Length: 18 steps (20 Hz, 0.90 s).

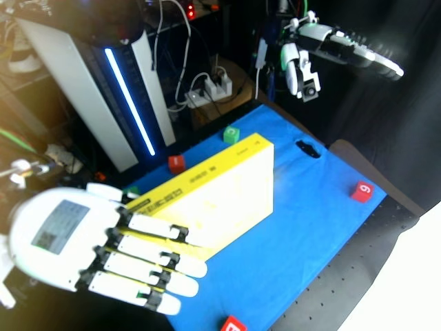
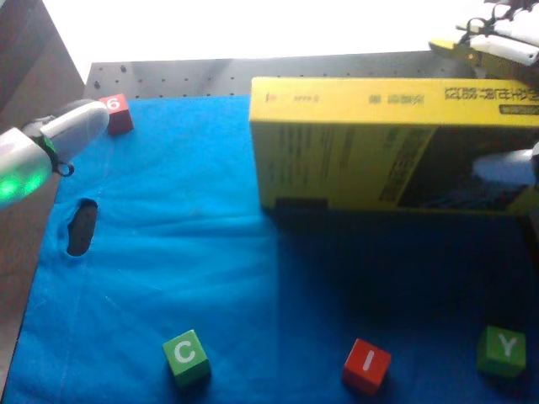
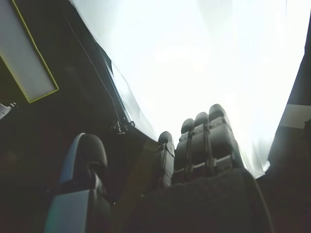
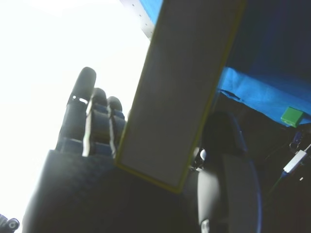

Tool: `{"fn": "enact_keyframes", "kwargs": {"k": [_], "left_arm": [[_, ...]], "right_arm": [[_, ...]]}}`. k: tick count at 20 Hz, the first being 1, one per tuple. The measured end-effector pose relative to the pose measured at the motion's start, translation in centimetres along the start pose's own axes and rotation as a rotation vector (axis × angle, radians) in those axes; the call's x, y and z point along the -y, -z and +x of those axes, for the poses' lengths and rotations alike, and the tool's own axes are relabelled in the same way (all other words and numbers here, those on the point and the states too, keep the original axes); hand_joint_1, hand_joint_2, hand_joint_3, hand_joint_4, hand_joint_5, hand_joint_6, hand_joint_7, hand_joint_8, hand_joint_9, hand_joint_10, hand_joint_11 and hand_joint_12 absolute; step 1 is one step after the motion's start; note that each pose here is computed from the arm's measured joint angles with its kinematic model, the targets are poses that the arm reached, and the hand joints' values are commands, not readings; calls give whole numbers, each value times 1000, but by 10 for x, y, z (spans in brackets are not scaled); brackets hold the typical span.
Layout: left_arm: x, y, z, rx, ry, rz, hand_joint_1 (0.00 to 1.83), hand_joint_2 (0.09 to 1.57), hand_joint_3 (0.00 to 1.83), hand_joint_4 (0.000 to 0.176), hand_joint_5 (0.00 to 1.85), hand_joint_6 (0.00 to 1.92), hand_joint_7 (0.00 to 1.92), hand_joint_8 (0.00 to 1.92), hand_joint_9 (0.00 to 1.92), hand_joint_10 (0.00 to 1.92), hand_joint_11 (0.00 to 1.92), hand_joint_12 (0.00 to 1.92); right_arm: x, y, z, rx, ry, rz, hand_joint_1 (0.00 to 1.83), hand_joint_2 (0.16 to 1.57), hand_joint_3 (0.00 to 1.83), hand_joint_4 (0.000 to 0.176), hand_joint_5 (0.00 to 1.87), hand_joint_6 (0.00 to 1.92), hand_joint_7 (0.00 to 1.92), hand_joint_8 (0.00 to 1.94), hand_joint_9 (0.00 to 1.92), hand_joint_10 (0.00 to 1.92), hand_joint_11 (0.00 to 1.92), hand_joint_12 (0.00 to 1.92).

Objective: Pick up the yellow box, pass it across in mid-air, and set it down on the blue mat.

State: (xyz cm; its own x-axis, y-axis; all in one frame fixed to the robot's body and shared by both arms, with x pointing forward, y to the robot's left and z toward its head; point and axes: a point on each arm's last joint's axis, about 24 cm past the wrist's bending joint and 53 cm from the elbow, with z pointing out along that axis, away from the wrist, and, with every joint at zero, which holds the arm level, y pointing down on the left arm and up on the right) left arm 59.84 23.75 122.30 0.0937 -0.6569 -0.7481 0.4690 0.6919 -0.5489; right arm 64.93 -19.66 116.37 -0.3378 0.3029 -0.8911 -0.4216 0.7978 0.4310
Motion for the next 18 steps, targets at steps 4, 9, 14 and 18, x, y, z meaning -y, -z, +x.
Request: {"fn": "enact_keyframes", "kwargs": {"k": [4, 9, 14, 18], "left_arm": [[-3, 1, -2, 7, -2, -9, 549, 1213, 5, 175, 0, 0, 0, 0, 0, 0, 0, 0], [-2, 2, -3, 10, -3, -6, 517, 1210, 2, 176, 0, 0, 0, 0, 0, 0, 0, 0], [-2, 2, -2, 9, 0, -8, 538, 1220, 5, 168, 0, 0, 0, 0, 0, 0, 0, 0], [-2, 3, -3, 10, -3, -9, 562, 1227, 6, 156, 0, 0, 0, 0, 0, 0, 0, 0]], "right_arm": [[25, 0, -13, 28, -28, 63, 199, 1154, 2, 136, 0, 0, 0, 0, 0, 0, 0, 400], [31, -2, -18, 34, -31, 80, 188, 1134, 0, 165, 0, 0, 0, 0, 0, 0, 0, 604], [28, -4, -19, 41, -36, 72, 153, 1106, 0, 138, 0, 0, 0, 0, 0, 0, 0, 419], [26, -4, -22, 51, -37, 66, 13, 1099, 0, 151, 0, 0, 0, 0, 0, 0, 60, 32]]}}
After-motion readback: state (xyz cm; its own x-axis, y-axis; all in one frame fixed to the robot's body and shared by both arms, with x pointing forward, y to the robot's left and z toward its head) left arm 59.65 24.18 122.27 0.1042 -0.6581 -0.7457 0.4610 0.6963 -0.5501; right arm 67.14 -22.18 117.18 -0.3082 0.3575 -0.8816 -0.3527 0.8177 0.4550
